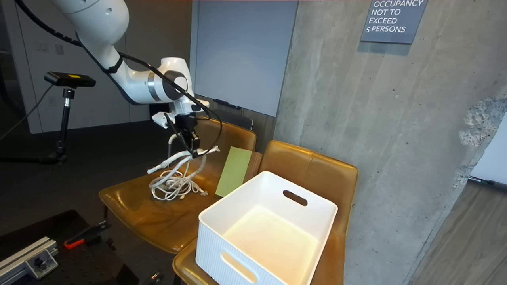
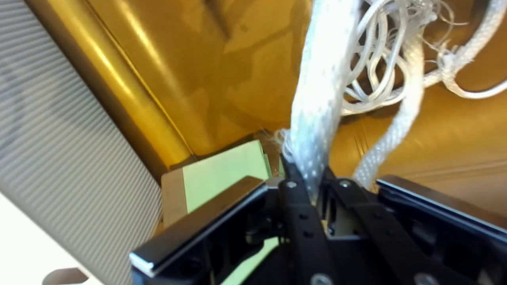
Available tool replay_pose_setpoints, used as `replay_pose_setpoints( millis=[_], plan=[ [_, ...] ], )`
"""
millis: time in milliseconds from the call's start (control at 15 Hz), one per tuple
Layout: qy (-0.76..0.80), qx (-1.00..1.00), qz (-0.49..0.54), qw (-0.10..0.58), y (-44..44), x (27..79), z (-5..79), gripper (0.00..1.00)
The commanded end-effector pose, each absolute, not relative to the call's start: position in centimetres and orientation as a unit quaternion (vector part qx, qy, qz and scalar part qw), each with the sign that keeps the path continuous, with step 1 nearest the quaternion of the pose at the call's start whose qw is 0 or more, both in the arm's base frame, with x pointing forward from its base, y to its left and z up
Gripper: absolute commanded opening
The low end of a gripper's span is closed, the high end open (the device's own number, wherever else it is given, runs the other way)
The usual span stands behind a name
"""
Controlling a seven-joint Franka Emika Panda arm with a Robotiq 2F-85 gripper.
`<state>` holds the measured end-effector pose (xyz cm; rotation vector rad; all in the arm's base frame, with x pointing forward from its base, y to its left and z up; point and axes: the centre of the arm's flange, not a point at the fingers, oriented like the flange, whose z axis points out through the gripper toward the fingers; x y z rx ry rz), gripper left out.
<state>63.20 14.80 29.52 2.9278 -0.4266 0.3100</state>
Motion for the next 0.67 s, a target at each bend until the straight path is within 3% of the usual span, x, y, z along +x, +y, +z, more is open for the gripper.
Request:
replay_pose_setpoints(
  millis=[0,600],
  plan=[
    [-0.122,0.978,0.135,0.1,16.2,62.1,39.5,0.03],
    [-0.118,0.961,0.223,0.118,17.3,58.5,63.2,0.03]
  ],
)
